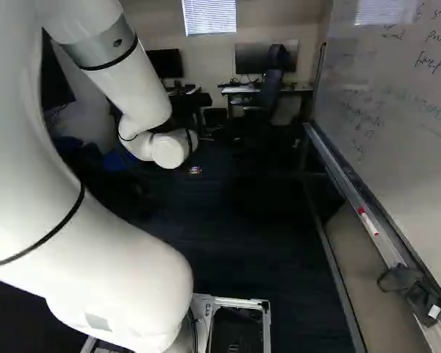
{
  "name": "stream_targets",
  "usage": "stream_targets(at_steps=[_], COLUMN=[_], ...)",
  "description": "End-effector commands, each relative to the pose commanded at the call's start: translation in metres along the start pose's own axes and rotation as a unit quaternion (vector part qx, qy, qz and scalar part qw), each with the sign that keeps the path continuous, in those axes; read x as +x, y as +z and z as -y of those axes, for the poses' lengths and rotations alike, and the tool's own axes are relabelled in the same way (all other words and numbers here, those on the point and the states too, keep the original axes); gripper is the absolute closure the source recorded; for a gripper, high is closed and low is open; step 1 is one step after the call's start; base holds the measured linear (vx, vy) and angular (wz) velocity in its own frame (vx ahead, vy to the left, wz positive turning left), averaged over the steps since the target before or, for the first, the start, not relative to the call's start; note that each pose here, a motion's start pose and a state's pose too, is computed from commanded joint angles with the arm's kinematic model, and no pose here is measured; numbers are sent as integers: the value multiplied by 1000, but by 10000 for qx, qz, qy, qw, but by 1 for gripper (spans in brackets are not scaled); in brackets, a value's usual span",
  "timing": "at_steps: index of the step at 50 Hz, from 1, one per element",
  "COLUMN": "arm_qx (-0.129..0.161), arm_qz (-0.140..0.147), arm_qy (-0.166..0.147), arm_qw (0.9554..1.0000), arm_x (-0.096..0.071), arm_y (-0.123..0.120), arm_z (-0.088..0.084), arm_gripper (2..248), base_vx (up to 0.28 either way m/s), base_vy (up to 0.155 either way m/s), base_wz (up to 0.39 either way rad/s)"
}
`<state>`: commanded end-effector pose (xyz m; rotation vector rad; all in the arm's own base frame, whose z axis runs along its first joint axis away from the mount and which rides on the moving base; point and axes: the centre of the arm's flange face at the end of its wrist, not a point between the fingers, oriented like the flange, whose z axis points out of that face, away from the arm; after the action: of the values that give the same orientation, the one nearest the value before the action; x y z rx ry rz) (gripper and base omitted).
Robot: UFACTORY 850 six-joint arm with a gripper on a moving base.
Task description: Open the door and move inside
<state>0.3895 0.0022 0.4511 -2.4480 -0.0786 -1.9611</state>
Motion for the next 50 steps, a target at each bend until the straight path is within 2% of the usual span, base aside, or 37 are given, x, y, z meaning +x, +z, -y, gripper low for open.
stream_targets(at_steps=[50], arm_qx=[0], arm_qz=[0], arm_qy=[0], arm_qw=[10000], arm_x=[0], arm_y=[0], arm_z=[0], arm_gripper=[3], base_vx=[226], base_vy=[2], base_wz=[-15])
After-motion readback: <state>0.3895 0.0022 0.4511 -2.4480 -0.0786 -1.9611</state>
